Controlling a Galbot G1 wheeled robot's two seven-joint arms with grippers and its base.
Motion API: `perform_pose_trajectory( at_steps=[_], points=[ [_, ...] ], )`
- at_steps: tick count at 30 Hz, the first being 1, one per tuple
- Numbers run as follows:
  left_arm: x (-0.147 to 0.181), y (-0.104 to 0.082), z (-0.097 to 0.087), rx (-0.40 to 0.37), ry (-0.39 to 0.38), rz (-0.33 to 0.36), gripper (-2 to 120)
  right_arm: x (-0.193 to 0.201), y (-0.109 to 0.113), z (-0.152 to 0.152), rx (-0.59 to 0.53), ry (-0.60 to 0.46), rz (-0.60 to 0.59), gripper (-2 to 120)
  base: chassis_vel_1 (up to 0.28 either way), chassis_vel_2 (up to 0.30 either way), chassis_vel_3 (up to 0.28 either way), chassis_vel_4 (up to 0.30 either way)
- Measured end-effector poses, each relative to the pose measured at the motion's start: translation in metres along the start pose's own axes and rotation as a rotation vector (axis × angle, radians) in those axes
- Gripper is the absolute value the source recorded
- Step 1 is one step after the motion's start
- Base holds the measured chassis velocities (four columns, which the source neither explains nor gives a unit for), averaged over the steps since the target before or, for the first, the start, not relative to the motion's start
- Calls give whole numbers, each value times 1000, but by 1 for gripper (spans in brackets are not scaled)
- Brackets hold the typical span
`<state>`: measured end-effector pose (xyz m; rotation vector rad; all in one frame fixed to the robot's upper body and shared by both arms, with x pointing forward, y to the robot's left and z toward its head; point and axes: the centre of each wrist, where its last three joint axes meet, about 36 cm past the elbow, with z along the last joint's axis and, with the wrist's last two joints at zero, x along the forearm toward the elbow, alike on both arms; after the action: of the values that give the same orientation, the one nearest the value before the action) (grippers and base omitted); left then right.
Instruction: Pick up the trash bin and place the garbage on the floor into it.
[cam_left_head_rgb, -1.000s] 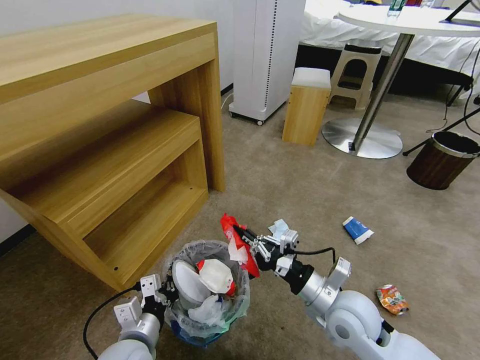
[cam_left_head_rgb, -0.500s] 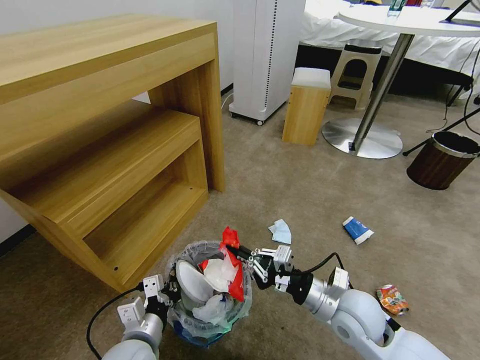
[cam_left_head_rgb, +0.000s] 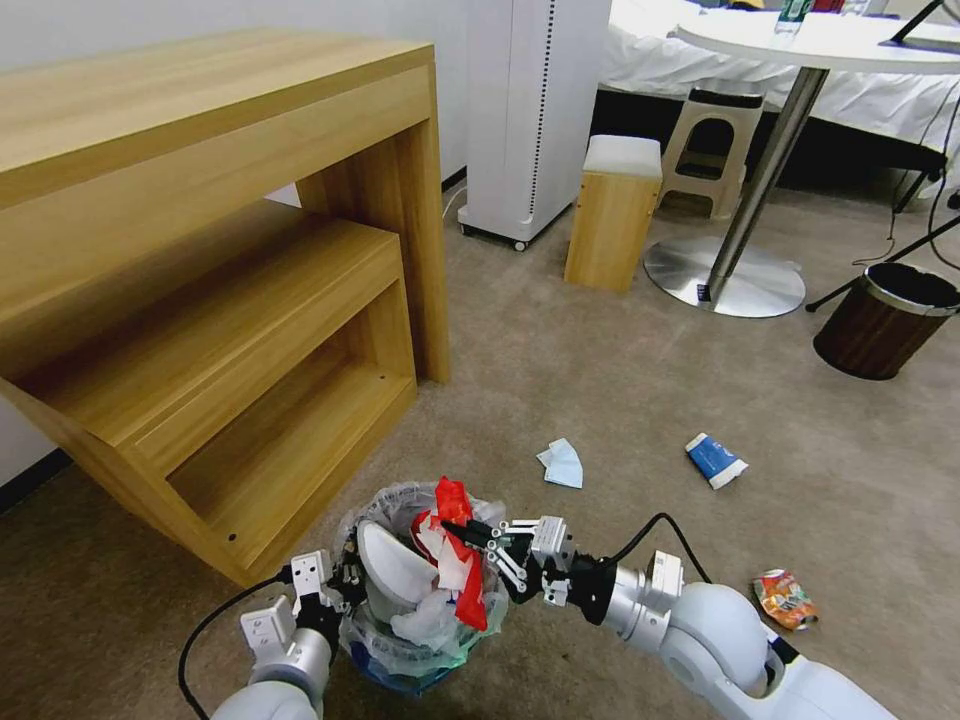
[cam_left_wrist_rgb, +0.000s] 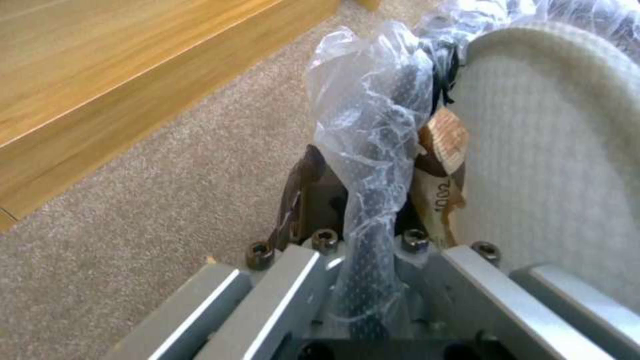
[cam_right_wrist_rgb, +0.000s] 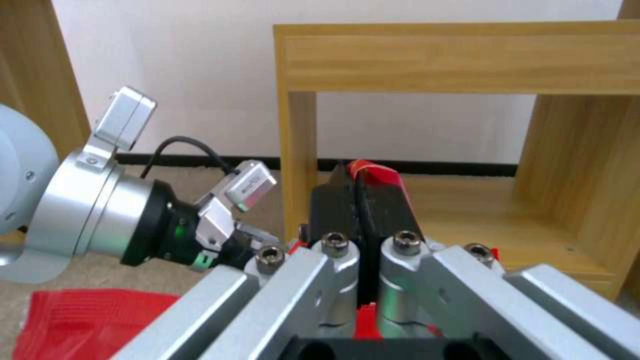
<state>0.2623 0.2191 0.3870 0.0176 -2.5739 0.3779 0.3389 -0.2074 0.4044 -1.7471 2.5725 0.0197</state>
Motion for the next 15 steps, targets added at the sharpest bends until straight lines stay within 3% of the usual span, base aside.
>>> perform_pose_trajectory(
  at_steps=[15],
  points=[
    [0,-7,4,-5,-2,13,1,-18,9,5,-25,-12,-28,0,0,0,0,0]
  ],
)
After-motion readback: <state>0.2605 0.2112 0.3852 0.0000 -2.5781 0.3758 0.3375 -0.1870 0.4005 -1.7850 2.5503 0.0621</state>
